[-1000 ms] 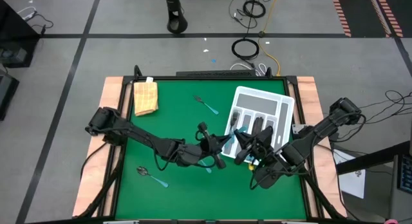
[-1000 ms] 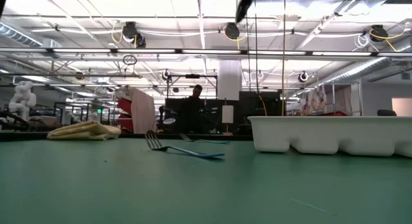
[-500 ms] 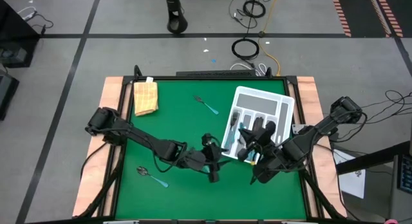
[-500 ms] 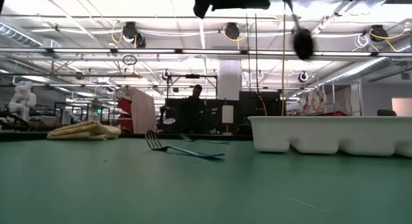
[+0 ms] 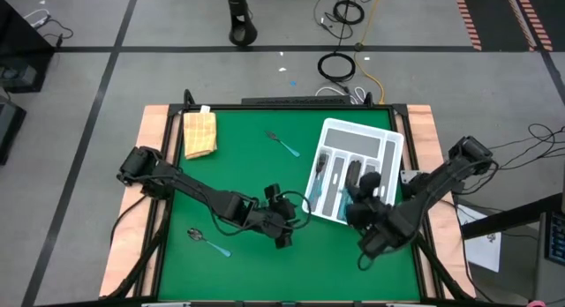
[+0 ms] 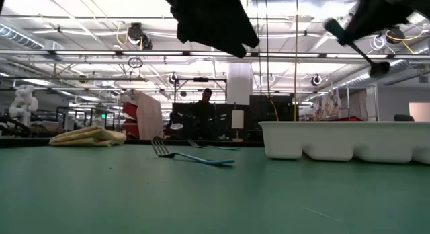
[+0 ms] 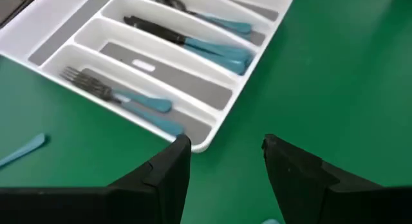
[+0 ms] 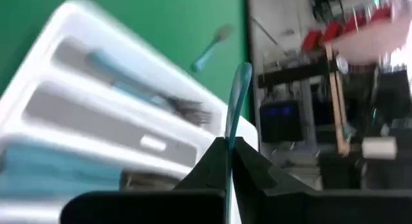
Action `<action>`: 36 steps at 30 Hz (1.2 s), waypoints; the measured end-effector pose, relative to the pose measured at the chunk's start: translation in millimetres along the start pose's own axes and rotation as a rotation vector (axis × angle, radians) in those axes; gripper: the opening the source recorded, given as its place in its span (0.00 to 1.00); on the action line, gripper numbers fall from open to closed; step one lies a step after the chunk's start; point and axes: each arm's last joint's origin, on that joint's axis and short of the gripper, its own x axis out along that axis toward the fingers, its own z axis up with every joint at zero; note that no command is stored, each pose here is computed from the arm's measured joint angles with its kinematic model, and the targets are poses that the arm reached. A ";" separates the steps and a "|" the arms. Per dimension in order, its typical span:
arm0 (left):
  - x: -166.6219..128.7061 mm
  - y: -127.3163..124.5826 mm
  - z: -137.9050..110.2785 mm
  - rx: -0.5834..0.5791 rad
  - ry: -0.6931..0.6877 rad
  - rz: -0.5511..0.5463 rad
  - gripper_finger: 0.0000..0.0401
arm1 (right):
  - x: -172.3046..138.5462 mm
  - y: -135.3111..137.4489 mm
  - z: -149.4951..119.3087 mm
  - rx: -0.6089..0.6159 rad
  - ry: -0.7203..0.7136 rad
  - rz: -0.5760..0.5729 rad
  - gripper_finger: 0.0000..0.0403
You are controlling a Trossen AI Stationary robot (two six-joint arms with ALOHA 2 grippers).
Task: Sort silverware
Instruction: Put the right blue spoon into the tray
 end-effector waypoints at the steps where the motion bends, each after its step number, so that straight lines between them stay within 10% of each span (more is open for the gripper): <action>1: 0.1 0.3 -0.4 0.002 0.004 0.003 0.50 | 2.1 5.5 -4.4 -0.038 0.015 0.010 0.00; 19: 2.6 4.3 -7.9 -0.022 0.010 0.098 0.50 | 6.4 53.7 -61.6 -0.788 0.057 0.127 0.00; 36: 3.1 6.6 -8.6 -0.058 -0.014 0.171 0.50 | 13.2 82.5 -92.5 -0.884 0.017 0.282 0.00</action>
